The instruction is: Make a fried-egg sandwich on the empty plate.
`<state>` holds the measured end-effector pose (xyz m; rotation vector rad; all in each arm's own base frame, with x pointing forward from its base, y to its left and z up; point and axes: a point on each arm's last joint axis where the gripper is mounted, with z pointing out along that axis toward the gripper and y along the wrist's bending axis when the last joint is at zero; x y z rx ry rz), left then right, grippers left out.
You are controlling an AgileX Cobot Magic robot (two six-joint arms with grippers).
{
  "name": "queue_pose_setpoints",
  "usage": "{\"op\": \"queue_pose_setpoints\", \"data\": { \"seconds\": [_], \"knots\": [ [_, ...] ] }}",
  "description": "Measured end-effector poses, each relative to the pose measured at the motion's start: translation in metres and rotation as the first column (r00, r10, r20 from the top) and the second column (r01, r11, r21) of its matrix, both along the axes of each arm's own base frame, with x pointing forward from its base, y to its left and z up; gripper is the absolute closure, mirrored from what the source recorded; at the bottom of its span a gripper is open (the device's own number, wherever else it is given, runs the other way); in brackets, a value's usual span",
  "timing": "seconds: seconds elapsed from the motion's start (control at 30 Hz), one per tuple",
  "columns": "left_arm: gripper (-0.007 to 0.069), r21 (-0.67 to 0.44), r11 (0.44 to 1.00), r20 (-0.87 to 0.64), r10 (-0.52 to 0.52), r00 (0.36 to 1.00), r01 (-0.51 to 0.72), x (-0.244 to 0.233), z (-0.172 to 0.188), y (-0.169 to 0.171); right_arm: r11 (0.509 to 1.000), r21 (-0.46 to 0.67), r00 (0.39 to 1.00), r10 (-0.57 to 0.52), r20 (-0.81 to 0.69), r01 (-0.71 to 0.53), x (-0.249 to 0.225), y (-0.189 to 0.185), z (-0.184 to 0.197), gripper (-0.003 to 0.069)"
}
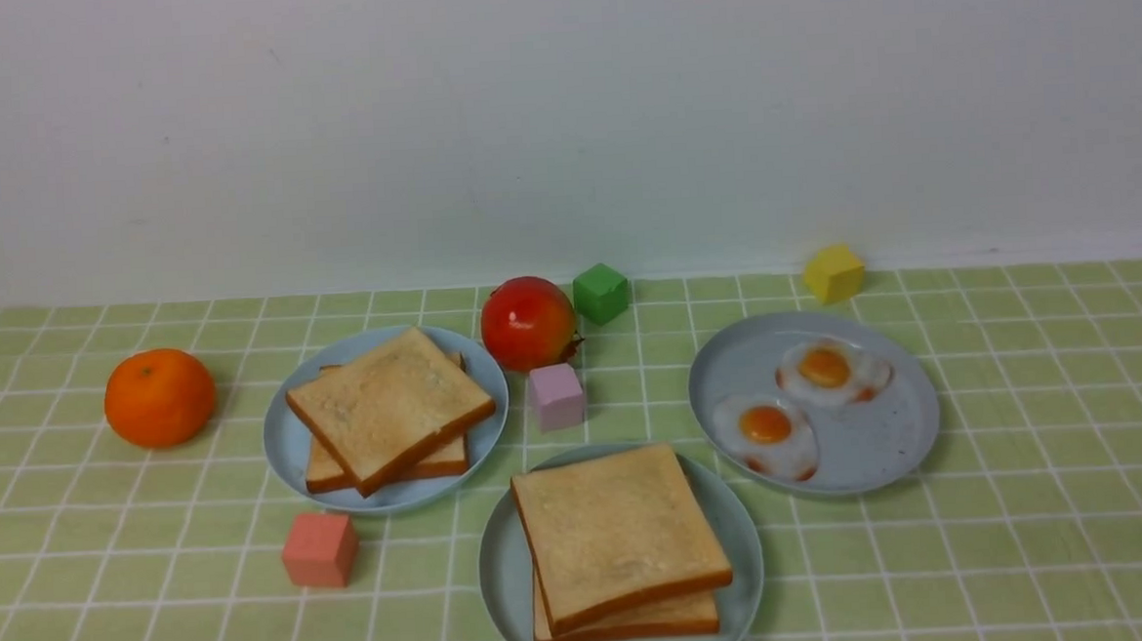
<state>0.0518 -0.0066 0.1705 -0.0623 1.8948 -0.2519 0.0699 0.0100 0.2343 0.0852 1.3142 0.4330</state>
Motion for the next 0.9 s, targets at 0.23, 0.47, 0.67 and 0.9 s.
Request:
{"op": "queue_pose_setpoints", "data": {
  "seconds": [0.23, 0.47, 0.67, 0.9],
  "knots": [
    [0.0638, -0.002, 1.000, -0.003, 0.000, 1.000, 0.000, 0.0001, -0.0012, -0.0001, 1.000, 0.000, 1.000, 0.000, 0.000, 0.000, 0.0000, 0.0000, 0.0000, 0.0528],
    [0.0638, -0.003, 1.000, -0.003, 0.000, 1.000, 0.000, 0.0001, -0.0012, -0.0001, 1.000, 0.000, 1.000, 0.000, 0.000, 0.000, 0.0000, 0.0000, 0.0000, 0.0522],
    [0.0636, -0.003, 1.000, -0.003, 0.000, 1.000, 0.000, 0.0001, -0.0012, -0.0001, 1.000, 0.000, 1.000, 0.000, 0.000, 0.000, 0.0000, 0.0000, 0.0000, 0.0512],
    [0.0635, -0.003, 1.000, -0.003, 0.000, 1.000, 0.000, 0.0001, -0.0012, -0.0001, 1.000, -0.005, 1.000, 0.001, 0.001, -0.001, 0.0000, 0.0002, -0.0003, 0.0504]
  ]
}}
